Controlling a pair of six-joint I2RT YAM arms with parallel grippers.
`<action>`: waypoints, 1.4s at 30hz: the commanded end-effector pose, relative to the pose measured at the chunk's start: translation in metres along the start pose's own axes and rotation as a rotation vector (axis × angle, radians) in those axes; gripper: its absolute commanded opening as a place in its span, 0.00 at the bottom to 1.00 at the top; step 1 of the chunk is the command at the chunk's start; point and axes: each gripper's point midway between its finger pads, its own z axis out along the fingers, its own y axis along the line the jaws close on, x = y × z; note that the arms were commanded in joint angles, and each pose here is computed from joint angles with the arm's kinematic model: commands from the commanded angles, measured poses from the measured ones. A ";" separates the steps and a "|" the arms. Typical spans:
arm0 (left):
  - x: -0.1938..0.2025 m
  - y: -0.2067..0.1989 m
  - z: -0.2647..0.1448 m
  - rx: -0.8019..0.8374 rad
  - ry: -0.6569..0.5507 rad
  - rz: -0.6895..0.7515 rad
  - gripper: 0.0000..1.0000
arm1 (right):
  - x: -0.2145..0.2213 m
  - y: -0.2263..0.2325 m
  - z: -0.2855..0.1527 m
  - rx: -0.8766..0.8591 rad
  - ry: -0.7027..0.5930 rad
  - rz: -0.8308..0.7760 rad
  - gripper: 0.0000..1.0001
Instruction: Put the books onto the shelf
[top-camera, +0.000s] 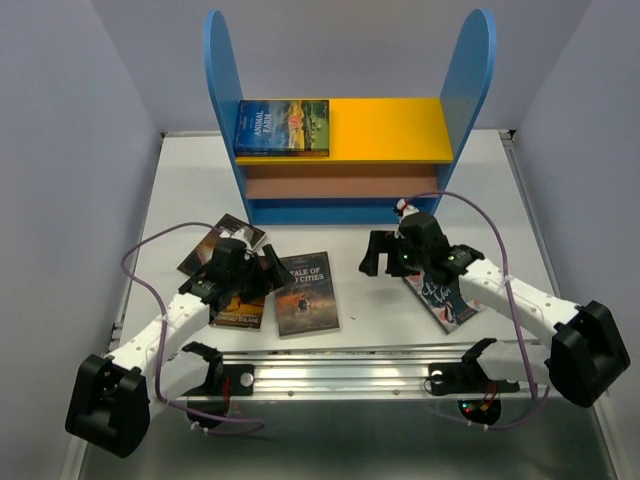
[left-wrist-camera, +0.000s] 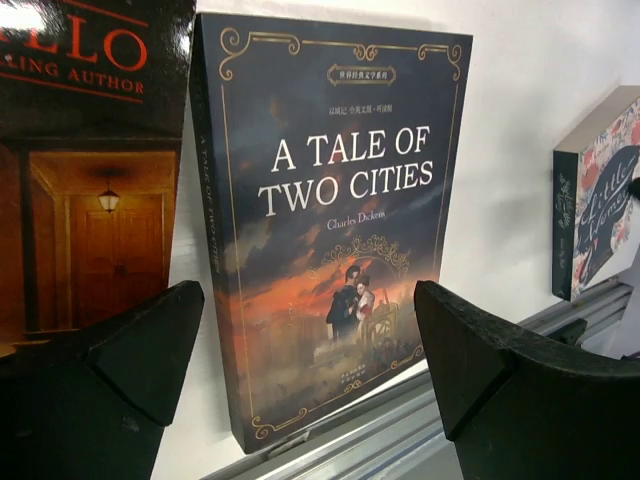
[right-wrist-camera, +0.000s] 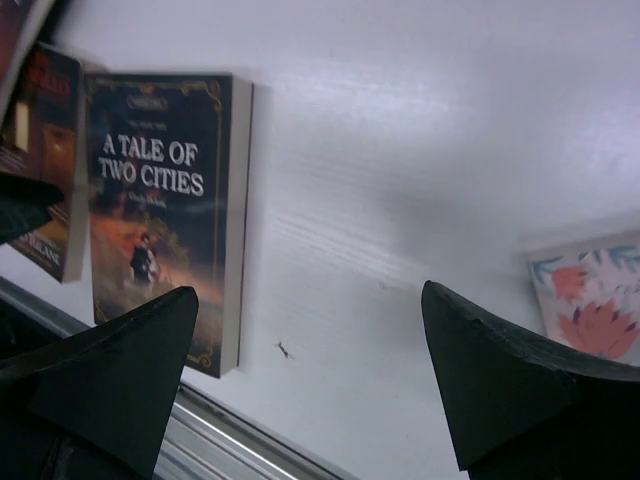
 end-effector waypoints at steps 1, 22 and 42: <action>-0.001 -0.011 0.001 0.074 -0.030 -0.014 0.99 | 0.022 0.037 0.005 -0.202 0.048 0.078 1.00; 0.035 0.012 0.036 0.001 0.071 -0.019 0.56 | 0.058 0.060 0.053 -0.304 0.143 0.177 1.00; 0.043 -0.007 0.050 0.028 0.118 -0.037 0.38 | 0.043 0.118 0.033 -0.570 0.211 0.167 1.00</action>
